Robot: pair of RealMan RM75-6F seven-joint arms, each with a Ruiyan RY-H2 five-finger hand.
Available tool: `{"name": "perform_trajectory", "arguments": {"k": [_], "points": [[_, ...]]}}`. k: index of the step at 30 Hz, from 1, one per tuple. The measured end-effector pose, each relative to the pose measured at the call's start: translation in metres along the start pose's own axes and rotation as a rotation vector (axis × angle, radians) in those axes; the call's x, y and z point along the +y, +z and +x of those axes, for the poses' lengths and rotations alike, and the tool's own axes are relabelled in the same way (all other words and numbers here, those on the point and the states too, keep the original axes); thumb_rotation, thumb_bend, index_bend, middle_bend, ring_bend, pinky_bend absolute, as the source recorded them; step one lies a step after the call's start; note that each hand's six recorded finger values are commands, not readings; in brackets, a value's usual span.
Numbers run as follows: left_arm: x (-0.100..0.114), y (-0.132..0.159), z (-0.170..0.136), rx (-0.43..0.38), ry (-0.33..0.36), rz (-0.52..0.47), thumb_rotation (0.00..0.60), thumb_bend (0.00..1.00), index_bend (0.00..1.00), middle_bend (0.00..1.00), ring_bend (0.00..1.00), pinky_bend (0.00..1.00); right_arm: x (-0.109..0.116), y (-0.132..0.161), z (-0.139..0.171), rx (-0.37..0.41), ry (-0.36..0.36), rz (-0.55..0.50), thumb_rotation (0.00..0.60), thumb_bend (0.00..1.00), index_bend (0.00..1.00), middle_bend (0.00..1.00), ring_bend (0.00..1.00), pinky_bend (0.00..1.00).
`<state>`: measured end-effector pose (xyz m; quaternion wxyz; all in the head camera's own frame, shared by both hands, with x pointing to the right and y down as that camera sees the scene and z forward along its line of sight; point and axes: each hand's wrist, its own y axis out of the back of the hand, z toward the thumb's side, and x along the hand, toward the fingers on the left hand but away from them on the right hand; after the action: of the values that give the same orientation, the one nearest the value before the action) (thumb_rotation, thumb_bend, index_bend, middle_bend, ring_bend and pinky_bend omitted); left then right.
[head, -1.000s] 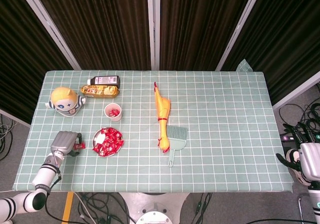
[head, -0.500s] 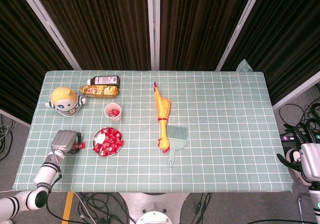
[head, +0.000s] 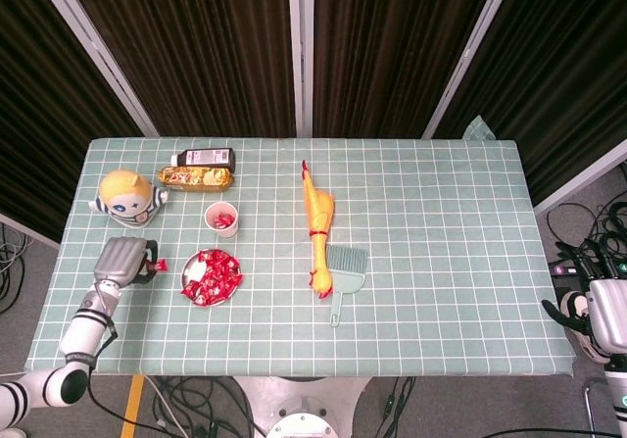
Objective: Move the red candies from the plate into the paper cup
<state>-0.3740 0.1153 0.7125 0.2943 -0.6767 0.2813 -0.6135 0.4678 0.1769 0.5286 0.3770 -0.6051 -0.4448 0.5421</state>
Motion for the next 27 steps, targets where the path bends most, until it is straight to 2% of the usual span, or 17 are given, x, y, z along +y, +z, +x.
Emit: {"name": "perform_trajectory", "arguments": {"k": [6,11,18,23,27], "points": [[0.046,0.037,0.023,-0.104,0.085,0.010,0.600,0.36,0.66,0.94,0.85,1.00,-0.002,0.001,0.000,0.004,0.007,-0.001,0.600,0.09,0.17,0.28,0.10,0.34],[0.069,0.072,0.046,-0.179,0.126,0.020,0.600,0.36,0.66,0.94,0.85,1.00,-0.002,0.001,0.002,0.001,0.012,0.005,0.600,0.09,0.17,0.28,0.10,0.34],[0.071,0.108,0.075,-0.222,0.106,0.069,0.600,0.36,0.64,0.94,0.85,1.00,-0.005,0.005,0.003,0.015,0.023,0.006,0.600,0.09,0.17,0.28,0.10,0.34],[0.064,0.120,0.089,-0.213,0.080,0.092,0.600,0.36,0.62,0.93,0.85,1.00,-0.005,0.005,0.003,0.015,0.024,0.005,0.600,0.09,0.17,0.28,0.10,0.34],[0.060,0.120,0.094,-0.201,0.065,0.148,0.600,0.36,0.55,0.91,0.84,1.00,-0.004,0.004,0.004,0.010,0.023,0.005,0.600,0.09,0.17,0.28,0.10,0.34]]}}
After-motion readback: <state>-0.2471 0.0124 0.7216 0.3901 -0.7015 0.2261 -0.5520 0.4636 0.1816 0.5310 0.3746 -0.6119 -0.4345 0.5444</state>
